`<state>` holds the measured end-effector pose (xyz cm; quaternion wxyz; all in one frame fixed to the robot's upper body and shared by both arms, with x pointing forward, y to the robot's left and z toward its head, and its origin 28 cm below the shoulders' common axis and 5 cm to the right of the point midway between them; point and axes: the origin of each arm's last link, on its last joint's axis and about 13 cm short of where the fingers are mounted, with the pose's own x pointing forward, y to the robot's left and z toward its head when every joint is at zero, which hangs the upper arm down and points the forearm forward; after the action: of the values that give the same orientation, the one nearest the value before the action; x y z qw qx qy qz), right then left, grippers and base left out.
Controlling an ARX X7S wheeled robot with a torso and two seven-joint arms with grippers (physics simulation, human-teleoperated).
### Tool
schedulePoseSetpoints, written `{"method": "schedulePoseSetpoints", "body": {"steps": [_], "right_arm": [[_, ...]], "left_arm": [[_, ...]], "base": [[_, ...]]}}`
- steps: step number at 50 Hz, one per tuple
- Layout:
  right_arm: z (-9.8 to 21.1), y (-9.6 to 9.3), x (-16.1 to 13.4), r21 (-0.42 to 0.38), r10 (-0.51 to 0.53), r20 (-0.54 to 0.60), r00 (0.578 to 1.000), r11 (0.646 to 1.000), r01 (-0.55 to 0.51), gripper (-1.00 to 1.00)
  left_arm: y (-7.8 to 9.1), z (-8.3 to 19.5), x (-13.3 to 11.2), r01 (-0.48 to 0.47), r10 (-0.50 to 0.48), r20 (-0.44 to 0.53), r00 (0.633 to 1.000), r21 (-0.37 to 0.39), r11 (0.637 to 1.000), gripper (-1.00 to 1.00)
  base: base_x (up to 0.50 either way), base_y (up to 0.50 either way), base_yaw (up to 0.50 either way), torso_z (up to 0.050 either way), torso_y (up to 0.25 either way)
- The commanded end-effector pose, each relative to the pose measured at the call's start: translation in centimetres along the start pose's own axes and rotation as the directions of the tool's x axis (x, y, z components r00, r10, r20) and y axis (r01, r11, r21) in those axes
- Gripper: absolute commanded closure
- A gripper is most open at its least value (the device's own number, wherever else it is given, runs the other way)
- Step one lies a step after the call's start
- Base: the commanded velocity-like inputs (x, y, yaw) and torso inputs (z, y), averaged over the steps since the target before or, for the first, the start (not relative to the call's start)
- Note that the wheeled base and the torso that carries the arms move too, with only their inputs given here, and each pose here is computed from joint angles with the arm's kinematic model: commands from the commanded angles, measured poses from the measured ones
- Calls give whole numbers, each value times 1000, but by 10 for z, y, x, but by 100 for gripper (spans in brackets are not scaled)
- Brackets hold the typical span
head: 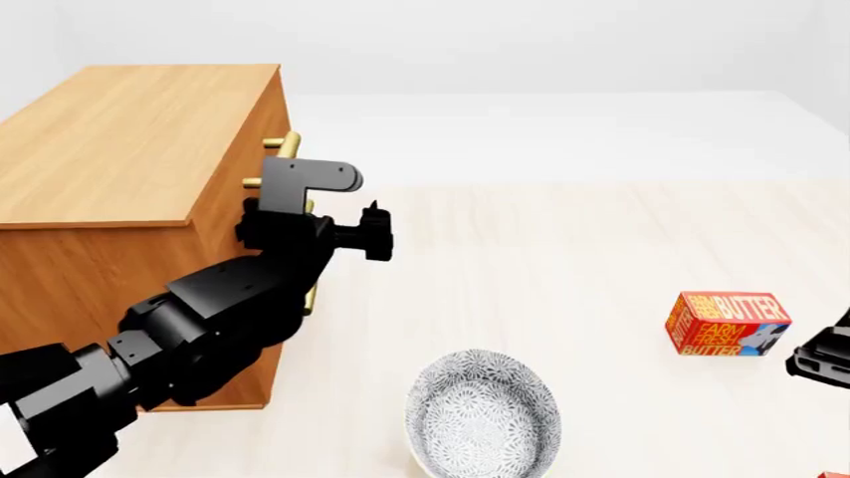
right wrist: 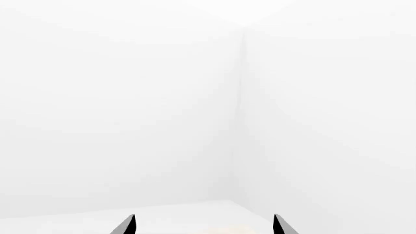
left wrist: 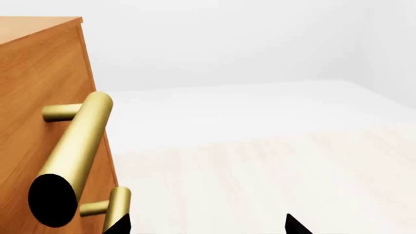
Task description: Put the chocolate pudding in the top drawer of the cabinet and close it.
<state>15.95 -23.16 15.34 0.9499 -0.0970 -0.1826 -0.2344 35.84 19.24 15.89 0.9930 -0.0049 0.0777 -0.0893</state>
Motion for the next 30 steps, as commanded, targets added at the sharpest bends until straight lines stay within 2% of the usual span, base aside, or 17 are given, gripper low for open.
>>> {"method": "schedulePoseSetpoints", "body": {"steps": [1,6,9,16,22,25,30], "right_arm": [[0,-3,-2,0,-3,-1,1000,1000,3,-100],[0,-3,-2,0,-1,-1,1000,1000,1,-100],[0,-2,-1,0,-2,-1,1000,1000,2,-100],[-1,-2,-1,1,-2,-2,1000,1000,2,-100],[-1,-2,-1,2,-3,-4,1000,1000,3,-100],[-2,-2,-1,2,-3,-4,1000,1000,3,-100],[-2,-1,-1,2,-3,-4,1000,1000,3,-100]], "left_arm": [[51,13,-8,-192,191,51,980,3,981,-100],[51,11,-9,-164,163,56,985,6,986,-100],[48,11,-14,-116,115,57,992,12,993,-100],[38,15,-25,59,-58,47,997,-15,998,-100],[29,20,-49,270,-269,27,963,-51,962,-100],[26,20,-60,371,-371,20,929,-71,926,-100],[22,22,-73,478,-479,16,878,-95,873,-100]], "base": [[0,0,0,0,9],[0,0,0,0,7],[0,0,0,0,4],[0,0,0,0,6],[0,0,0,3,2],[0,0,0,0,0],[0,0,0,0,0]]}}
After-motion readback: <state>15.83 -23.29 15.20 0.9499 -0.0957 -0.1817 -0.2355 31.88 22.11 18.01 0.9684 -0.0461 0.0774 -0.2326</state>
